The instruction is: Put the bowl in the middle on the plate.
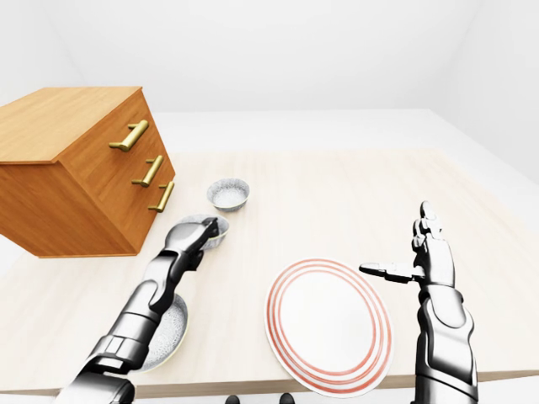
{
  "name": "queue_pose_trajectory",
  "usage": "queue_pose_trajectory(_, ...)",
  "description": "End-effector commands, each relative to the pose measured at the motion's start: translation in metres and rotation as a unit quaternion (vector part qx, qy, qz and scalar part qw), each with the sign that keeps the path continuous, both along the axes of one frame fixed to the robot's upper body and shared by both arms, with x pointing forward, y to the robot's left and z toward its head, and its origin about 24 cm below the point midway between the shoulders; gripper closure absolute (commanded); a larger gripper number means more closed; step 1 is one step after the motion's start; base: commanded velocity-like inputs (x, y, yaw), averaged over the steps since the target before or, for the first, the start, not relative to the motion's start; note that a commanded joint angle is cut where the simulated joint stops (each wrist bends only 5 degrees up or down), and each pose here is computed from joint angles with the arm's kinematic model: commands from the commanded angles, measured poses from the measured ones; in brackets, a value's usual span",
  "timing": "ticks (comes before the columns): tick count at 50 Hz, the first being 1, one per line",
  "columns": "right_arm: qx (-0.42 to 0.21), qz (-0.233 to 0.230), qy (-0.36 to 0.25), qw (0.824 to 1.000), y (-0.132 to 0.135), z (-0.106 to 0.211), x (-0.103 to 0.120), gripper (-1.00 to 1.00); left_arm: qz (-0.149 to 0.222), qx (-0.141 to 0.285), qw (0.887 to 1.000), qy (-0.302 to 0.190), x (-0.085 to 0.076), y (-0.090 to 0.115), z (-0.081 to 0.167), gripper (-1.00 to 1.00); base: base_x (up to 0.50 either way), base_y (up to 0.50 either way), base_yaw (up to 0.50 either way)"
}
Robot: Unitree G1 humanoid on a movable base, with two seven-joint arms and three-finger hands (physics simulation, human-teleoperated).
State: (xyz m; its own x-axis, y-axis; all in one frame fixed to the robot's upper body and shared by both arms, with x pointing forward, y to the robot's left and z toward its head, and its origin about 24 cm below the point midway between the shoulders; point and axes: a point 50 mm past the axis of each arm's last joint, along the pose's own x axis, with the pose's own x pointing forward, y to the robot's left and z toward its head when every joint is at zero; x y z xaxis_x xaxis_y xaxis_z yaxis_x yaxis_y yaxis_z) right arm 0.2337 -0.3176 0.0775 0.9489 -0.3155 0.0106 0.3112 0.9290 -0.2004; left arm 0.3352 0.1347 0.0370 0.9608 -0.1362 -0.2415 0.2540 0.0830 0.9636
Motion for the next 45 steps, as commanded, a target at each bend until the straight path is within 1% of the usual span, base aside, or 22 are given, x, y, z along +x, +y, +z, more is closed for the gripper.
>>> queue_pose_trajectory(1,0.0,-0.002,0.004,1.0,0.0,-0.002,0.0,-1.0,-0.015,-0.03,0.999,-0.024,-0.02,-0.008,0.026,1.0,0.0,0.0,0.0)
queue_pose_trajectory(4,0.0,-0.002,0.004,1.0,0.0,-0.002,0.0,-1.0,-0.016,-0.031,0.999,-0.025,-0.021,-0.008,0.025,1.0,0.0,0.0,0.0)
queue_pose_trajectory(10,-0.003,-0.002,0.001,1.0,0.0,0.0,0.0,-1.0,-0.022,-0.033,0.999,-0.033,-0.025,-0.012,0.038,1.0,0.0,0.0,0.0)
queue_pose_trajectory(16,-0.002,-0.003,0.004,1.0,0.0,-0.001,0.0,-1.0,-0.026,-0.034,0.998,-0.037,-0.025,-0.015,0.038,1.0,0.0,0.0,0.0)
queue_pose_trajectory(21,-0.001,-0.003,0.005,1.0,0.0,-0.002,0.001,-1.0,-0.033,-0.039,0.998,-0.046,-0.029,-0.019,0.046,1.0,0.0,0.0,0.0)
queue_pose_trajectory(25,-0.001,-0.003,0.005,1.0,0.0,-0.002,0.001,-1.0,-0.045,-0.047,0.996,-0.057,-0.031,-0.025,0.049,1.0,0.0,0.0,0.0)
queue_pose_trajectory(27,-0.001,-0.004,0.007,1.0,0.0,-0.003,0.001,-1.0,-0.055,-0.054,0.995,-0.061,-0.036,-0.029,0.053,1.0,0.0,0.0,0.0)
queue_pose_trajectory(28,-0.001,-0.004,0.007,1.0,0.0,-0.003,0.001,-1.0,-0.063,-0.065,0.994,-0.065,-0.039,-0.033,0.055,1.0,0.0,0.0,0.0)
queue_pose_trajectory(31,-0.002,-0.004,0.006,1.0,0.0,-0.002,0.001,-1.0,-0.073,-0.073,0.991,-0.087,-0.038,-0.037,0.06,1.0,0.0,0.0,0.0)
queue_pose_trajectory(32,-0.003,-0.004,0.004,1.0,0.0,-0.001,0.001,-1.0,-0.079,-0.086,0.988,-0.096,-0.039,-0.039,0.062,1.0,0.0,0.0,0.0)
queue_pose_trajectory(38,-0.004,-0.004,0.002,1.0,0.0,0.0,0.0,-1.0,-0.096,-0.104,0.986,-0.093,-0.049,-0.047,0.061,1.0,0.0,0.0,0.0)
queue_pose_trajectory(45,-0.003,-0.005,0.005,1.0,-0.001,-0.002,0.0,-1.0,-0.115,-0.111,0.983,-0.091,-0.06,-0.057,0.056,1.0,0.0,0.0,0.0)
